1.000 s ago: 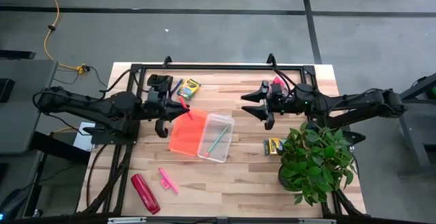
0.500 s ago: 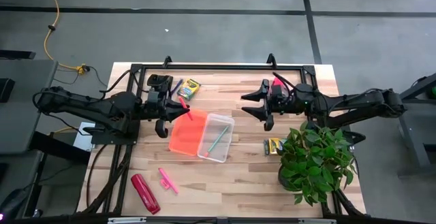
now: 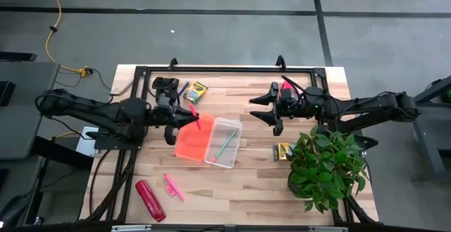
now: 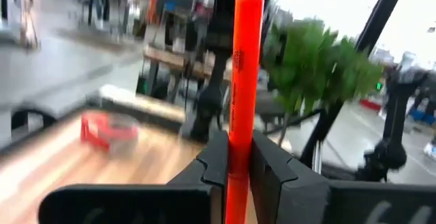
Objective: Pack school essentials
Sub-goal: Put the orange pen in the supply box
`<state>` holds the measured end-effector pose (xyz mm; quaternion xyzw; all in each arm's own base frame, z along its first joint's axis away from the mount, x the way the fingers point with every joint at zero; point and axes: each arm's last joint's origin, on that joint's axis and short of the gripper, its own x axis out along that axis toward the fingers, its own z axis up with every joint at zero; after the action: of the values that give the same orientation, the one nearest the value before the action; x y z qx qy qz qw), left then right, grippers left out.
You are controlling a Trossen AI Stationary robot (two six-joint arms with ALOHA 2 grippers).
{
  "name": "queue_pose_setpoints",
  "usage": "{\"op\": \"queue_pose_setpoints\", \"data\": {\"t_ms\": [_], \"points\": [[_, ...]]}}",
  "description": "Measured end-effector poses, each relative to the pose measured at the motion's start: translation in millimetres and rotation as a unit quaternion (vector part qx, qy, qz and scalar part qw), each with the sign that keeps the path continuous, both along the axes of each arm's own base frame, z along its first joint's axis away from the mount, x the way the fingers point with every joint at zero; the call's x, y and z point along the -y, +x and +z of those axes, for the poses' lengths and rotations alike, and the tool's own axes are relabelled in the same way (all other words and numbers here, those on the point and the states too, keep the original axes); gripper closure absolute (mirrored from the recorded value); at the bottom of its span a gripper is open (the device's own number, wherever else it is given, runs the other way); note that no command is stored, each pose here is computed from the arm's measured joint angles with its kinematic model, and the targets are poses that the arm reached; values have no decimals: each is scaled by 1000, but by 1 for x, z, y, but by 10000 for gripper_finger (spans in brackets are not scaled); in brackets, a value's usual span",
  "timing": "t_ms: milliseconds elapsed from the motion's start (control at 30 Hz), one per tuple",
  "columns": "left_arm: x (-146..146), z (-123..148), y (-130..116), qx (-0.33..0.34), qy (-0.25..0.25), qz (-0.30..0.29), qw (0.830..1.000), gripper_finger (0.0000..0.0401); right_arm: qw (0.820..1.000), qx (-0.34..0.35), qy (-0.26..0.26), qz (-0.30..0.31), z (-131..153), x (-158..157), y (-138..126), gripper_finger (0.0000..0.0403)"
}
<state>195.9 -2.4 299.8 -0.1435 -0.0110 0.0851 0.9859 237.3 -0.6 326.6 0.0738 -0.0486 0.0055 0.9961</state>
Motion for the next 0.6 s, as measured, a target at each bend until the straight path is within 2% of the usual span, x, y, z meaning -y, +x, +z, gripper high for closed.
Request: {"op": "queue_pose_setpoints", "data": {"t_ms": [267,500,600], "points": [[4,-17,37,-132,-56,20,990,383,1000,-6,0,0,-1,0,0,197],[6,-60,67,-222,-155,57,961,383,1000,-14,0,0,-3,0,0,197],[7,-79,75,-257,-169,72,949,383,1000,-19,0,0,-4,0,0,197]]}}
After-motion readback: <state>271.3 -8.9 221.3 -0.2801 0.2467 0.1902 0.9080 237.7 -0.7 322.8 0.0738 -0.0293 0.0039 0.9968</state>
